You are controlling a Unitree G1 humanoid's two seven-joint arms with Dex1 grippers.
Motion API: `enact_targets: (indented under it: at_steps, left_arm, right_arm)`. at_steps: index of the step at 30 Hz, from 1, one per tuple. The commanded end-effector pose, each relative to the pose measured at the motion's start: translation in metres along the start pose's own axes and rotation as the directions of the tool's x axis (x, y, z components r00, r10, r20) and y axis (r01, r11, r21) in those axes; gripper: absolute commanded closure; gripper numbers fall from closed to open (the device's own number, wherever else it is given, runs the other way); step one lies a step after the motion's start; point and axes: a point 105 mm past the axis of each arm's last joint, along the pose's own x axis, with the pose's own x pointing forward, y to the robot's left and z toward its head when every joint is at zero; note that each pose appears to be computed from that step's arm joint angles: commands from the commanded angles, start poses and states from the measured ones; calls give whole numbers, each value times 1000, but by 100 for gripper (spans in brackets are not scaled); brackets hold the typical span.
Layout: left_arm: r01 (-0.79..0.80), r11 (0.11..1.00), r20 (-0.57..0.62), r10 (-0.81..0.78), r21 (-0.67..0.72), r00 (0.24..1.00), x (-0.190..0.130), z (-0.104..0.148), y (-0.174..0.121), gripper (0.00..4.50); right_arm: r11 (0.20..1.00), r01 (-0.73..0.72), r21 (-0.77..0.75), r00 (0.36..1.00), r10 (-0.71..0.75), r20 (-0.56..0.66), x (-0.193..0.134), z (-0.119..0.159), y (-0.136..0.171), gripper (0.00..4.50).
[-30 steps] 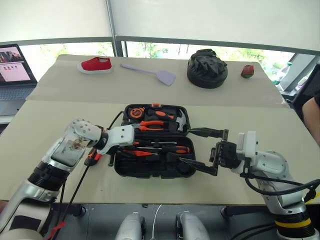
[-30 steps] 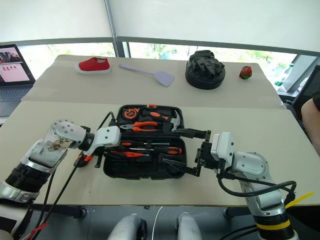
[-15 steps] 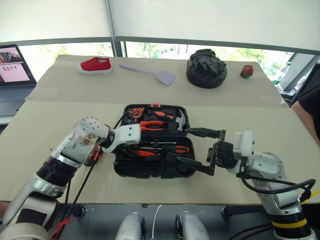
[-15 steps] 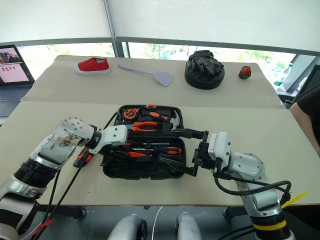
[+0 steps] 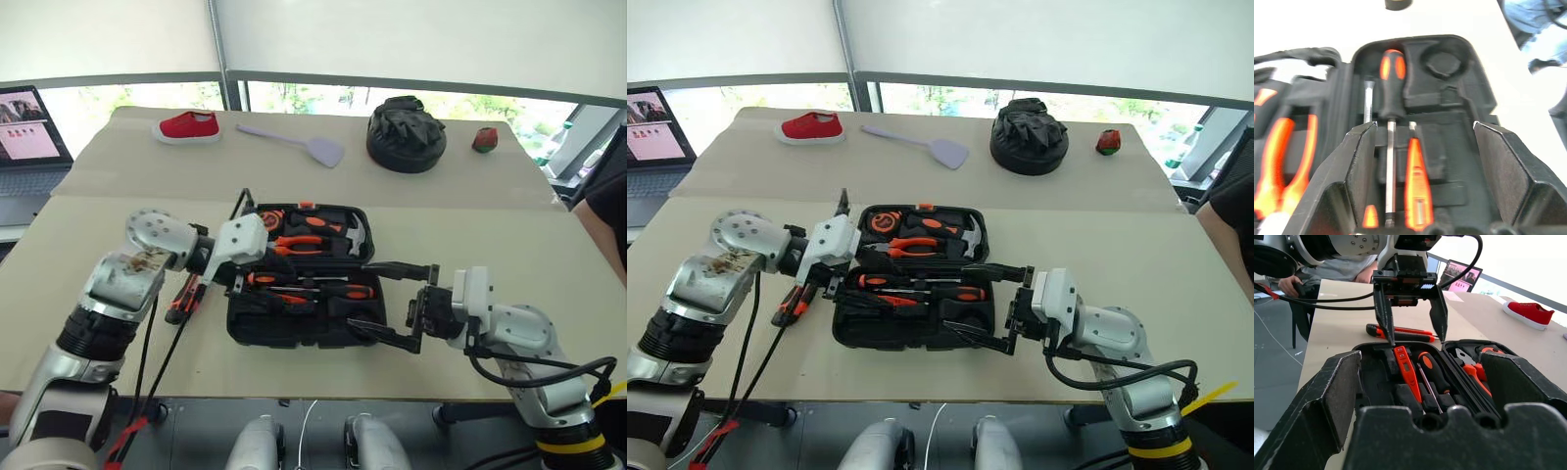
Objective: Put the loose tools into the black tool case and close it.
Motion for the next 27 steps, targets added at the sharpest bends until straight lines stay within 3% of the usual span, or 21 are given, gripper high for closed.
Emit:
enact_targets:
  at_steps: [1, 7, 8, 17, 19, 27]
  left_arm:
    - [-55, 995, 64, 61, -80, 996, 1, -17, 0, 222]
    - [-68, 983, 11, 71, -171, 997, 8, -60, -16, 435]
    - [-79, 980, -10, 78, -181, 997, 10, -66, -17, 449]
    - [-103, 965, -61, 90, -242, 994, 26, -88, -24, 449]
    - [-110, 955, -10, 111, -275, 994, 27, -81, -22, 449]
    - [-91, 979, 125, 115, -181, 985, 18, -52, -19, 449]
  right_arm:
    - [1000, -2, -22, 999, 3, 41, 4, 9, -2, 0]
    - [1000, 21, -19, 999, -20, 44, 2, 9, -6, 0]
    - [1000, 22, -18, 999, -21, 41, 1, 9, -6, 0]
    - [1000, 24, -10, 999, -23, 42, 1, 10, -4, 0]
    - [1000, 25, -9, 999, -25, 41, 1, 10, -4, 0]
    - [1000, 22, 4, 999, -22, 35, -1, 9, -2, 0]
